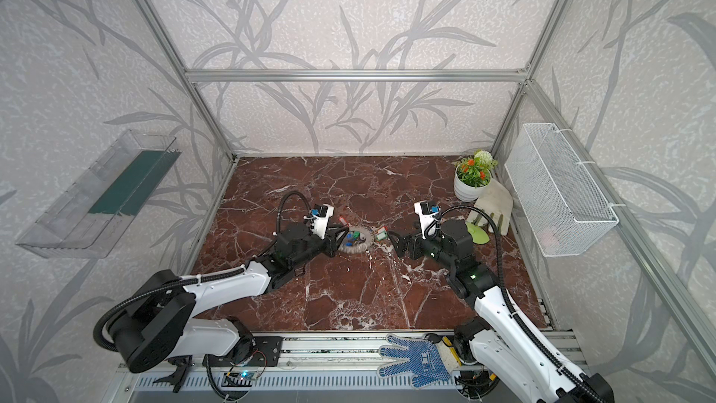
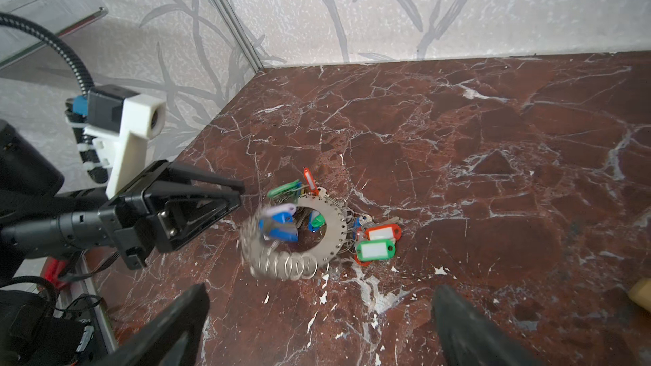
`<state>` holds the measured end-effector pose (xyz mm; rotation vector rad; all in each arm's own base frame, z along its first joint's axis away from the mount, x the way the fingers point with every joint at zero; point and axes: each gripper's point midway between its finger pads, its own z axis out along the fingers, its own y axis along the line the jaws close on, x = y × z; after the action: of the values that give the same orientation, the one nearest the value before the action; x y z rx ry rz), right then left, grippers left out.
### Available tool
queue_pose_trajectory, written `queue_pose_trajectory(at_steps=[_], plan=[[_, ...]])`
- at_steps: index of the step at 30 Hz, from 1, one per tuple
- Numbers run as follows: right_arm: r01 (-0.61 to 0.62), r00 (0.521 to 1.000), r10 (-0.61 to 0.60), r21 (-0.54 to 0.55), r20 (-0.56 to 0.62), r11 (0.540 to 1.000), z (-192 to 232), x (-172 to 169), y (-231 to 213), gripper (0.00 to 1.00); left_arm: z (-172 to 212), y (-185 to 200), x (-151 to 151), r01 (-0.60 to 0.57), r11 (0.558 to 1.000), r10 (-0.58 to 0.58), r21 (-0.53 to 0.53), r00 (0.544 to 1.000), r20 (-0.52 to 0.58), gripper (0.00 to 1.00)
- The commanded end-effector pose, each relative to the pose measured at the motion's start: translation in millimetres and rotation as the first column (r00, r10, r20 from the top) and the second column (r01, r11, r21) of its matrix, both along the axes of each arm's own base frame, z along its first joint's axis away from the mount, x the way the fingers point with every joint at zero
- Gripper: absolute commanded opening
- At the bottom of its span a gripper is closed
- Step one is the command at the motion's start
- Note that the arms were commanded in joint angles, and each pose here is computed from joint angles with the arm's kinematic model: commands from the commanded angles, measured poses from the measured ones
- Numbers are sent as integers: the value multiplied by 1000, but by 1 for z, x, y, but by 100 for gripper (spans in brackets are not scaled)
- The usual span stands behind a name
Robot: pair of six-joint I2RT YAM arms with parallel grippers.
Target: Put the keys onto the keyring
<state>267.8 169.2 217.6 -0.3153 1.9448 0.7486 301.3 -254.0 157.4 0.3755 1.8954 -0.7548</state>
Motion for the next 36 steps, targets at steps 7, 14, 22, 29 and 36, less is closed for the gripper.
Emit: queue_pose_trajectory(at_steps=[7,14,22,29,36], plan=[[319,938,-316,3,144,948,38,34,-52,99,81,91,16,-455,889,458,-61,888,43,96],[607,791,-584,-121,181,785,14,47,-116,100,70,225,2,-883,458,861,105,469,195,99],[771,622,-700,-116,352,627,-31,42,-158,99,31,306,-10,-972,131,920,195,192,340,99],[799,601,-700,-279,387,532,-65,52,-176,99,-5,312,17,-928,202,892,314,306,332,99],[742,664,-612,-281,429,608,-81,86,-163,99,-29,305,55,-904,372,811,211,427,401,99]])
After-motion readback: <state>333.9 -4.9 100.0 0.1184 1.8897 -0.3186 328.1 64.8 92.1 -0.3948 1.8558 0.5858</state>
